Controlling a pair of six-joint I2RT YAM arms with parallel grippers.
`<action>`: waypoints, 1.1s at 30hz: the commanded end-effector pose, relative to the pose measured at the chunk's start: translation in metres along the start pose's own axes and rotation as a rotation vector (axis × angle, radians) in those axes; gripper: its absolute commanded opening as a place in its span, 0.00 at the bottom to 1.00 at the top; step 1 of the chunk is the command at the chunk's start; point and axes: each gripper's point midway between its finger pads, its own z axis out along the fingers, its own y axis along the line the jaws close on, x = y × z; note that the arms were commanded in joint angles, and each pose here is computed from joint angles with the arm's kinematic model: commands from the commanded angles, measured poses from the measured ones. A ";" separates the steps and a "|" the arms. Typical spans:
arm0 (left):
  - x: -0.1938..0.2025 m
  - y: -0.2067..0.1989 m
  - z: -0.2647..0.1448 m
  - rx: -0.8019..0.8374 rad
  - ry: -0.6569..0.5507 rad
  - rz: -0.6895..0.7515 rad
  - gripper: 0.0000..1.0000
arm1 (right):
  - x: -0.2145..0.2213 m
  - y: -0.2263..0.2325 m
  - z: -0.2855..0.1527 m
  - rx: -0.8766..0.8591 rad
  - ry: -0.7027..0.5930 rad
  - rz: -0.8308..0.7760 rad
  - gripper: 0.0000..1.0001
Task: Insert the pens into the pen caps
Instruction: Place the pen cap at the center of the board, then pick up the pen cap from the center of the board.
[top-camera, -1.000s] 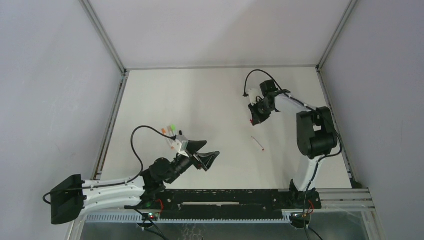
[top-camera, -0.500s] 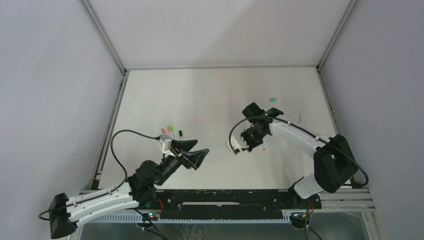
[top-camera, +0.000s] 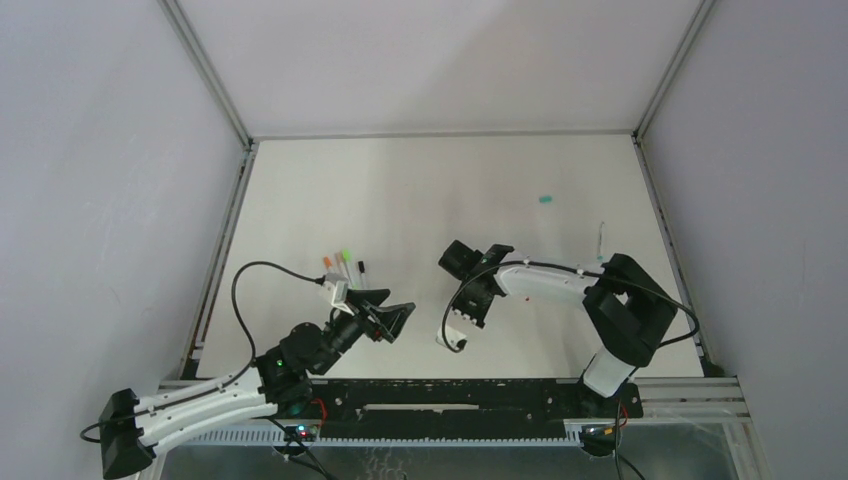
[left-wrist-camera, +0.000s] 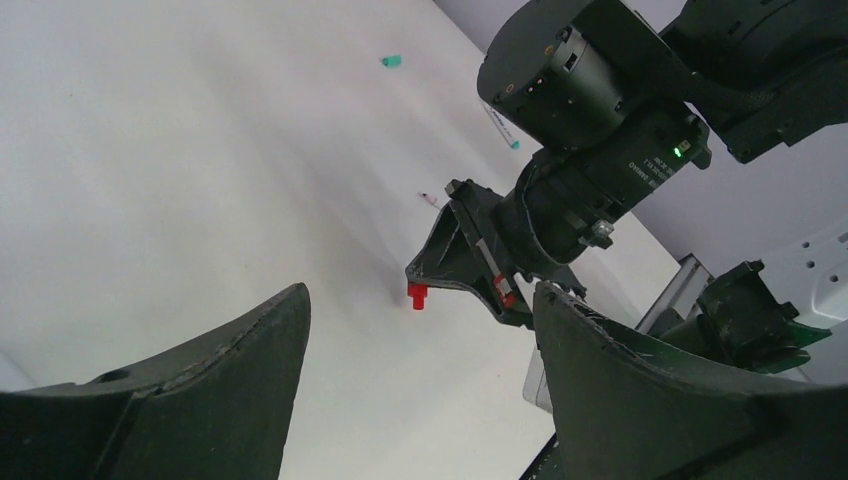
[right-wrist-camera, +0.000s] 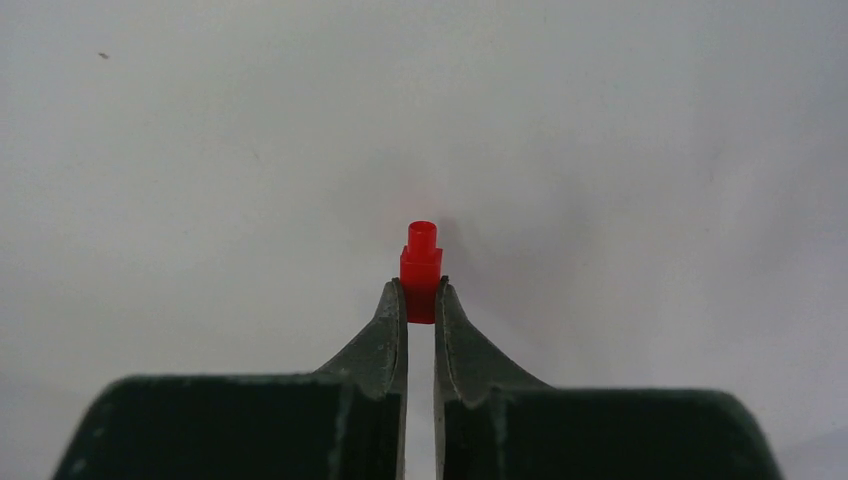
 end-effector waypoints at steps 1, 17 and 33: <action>0.003 0.010 -0.001 -0.042 -0.005 -0.019 0.85 | 0.004 -0.015 0.006 0.029 0.062 -0.064 0.13; 0.007 0.007 0.002 -0.034 0.014 -0.030 0.88 | -0.003 -0.028 -0.041 0.203 0.030 0.133 0.43; 0.023 -0.006 0.048 -0.068 0.300 -0.031 1.00 | 0.022 0.004 -0.142 0.329 -0.608 1.546 0.87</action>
